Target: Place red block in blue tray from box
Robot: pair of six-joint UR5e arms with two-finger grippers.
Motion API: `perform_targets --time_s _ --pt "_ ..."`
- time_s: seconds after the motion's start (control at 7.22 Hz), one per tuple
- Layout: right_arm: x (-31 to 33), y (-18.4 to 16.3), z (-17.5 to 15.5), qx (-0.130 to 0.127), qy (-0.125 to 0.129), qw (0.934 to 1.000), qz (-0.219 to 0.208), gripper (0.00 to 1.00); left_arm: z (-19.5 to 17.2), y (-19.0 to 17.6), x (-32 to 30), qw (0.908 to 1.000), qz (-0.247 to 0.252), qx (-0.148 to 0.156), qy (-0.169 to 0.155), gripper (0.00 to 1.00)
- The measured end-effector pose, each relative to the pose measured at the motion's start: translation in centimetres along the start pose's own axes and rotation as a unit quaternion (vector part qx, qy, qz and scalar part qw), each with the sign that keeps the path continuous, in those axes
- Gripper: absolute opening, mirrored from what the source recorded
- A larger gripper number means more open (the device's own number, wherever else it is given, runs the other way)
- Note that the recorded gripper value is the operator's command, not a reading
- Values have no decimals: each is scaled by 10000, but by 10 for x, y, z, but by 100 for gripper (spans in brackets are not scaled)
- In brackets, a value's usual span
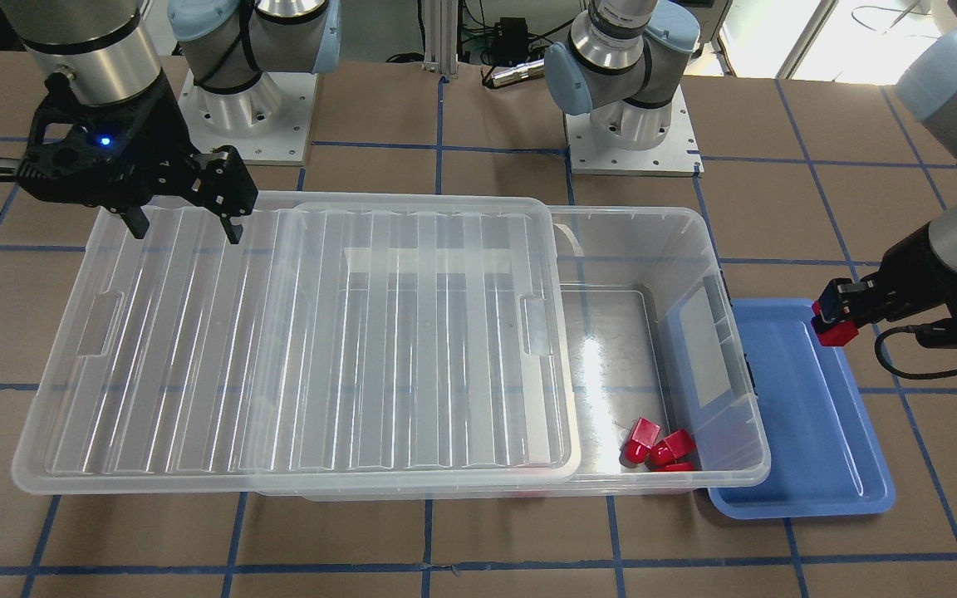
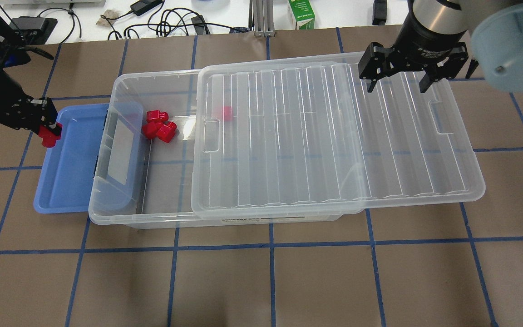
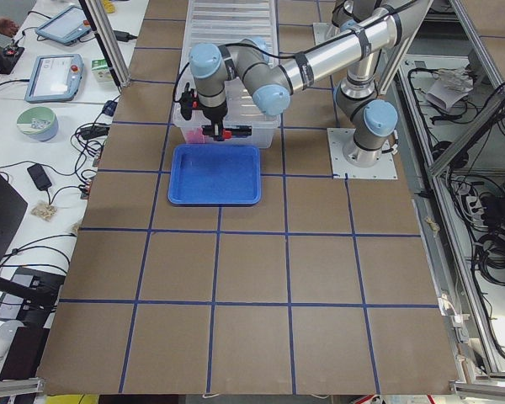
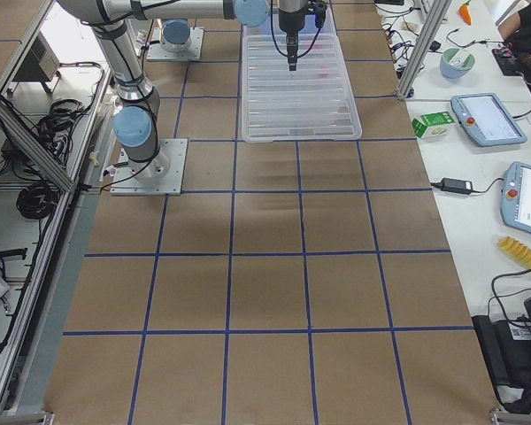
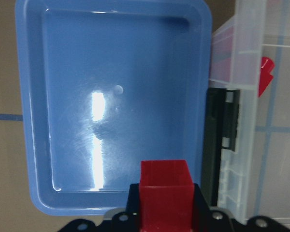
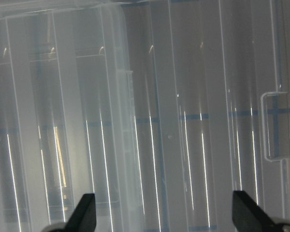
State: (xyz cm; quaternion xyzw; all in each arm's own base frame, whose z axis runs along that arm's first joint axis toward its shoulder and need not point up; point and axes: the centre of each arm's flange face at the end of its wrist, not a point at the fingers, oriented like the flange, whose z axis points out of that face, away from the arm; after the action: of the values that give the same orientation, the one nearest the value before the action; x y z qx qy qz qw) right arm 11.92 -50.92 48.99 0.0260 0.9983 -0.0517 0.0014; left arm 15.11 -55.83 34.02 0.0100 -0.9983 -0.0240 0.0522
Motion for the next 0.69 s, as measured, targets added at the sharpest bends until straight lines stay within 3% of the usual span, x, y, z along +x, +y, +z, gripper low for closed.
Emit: perform_targets --time_s 0.28,0.55,0.69 --pt "83 -16 7 -72 59 9998 -197 100 57 -13 -27 9998 79 143 -77 0" --pt "158 -28 28 -258 85 9980 -568 100 97 -21 -35 10000 19 57 -4 0" --pt "178 -35 45 -388 62 9967 -706 100 113 -23 -38 10000 -20 -1 30 57"
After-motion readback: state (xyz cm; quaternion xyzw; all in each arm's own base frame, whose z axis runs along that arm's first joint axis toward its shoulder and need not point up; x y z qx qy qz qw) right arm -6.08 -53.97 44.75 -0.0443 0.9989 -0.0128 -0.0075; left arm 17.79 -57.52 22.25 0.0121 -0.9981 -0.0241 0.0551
